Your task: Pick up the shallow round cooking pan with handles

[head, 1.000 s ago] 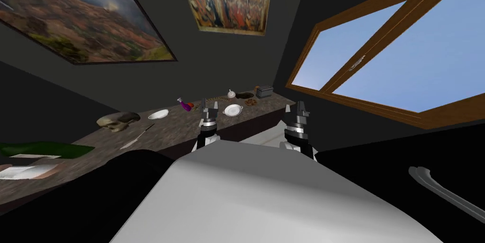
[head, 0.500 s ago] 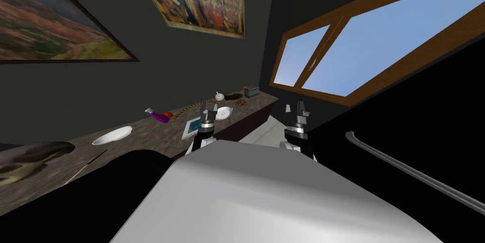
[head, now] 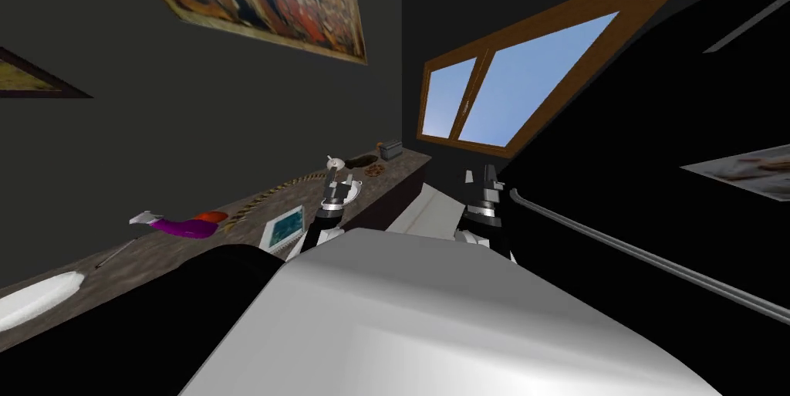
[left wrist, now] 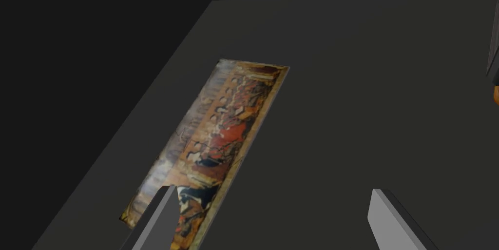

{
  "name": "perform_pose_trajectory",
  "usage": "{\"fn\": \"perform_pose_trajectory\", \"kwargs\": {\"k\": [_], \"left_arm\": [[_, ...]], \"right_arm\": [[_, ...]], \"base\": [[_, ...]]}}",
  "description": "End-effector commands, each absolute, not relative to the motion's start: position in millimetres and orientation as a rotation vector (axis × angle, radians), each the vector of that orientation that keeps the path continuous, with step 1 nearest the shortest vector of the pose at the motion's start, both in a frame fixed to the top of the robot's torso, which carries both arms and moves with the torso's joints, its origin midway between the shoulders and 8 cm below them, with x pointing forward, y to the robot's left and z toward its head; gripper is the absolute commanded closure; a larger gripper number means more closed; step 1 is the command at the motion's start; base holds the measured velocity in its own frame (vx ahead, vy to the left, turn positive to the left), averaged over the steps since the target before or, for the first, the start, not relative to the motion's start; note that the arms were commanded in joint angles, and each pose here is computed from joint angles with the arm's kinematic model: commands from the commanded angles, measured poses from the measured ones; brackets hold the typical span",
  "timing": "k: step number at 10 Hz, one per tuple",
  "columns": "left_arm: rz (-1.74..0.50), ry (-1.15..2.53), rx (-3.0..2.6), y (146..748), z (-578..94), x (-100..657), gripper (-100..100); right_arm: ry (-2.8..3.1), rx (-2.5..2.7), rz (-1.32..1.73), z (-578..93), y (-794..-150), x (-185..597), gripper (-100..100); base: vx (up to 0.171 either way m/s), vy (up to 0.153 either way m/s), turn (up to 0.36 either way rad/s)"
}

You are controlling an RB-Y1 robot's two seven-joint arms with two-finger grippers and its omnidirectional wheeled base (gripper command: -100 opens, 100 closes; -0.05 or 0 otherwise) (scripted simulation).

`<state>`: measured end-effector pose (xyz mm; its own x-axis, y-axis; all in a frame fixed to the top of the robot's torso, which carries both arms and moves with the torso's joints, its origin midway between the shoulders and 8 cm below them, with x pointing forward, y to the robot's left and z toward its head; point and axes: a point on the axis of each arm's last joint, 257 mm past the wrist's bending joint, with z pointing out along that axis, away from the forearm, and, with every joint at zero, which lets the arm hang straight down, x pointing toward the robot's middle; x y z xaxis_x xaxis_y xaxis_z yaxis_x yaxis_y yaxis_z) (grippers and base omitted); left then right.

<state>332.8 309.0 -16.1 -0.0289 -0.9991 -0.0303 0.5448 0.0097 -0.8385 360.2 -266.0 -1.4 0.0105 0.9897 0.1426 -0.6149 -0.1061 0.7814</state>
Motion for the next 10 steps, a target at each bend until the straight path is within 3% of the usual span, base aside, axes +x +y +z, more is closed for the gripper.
{"fn": "perform_pose_trajectory", "kwargs": {"k": [1, 10], "left_arm": [[-1.437, 0.824, -0.744, 309, -19, 333, -100], [-1.350, 1.059, -0.831, 348, -64, 332, -100]], "right_arm": [[0.605, 0.822, 1.504, -1, -266, 360, 0], [0.605, 0.822, 1.503, -1, -266, 360, 0]], "base": [[0.009, -0.024, -0.500], [0.030, -0.035, -0.436]]}}
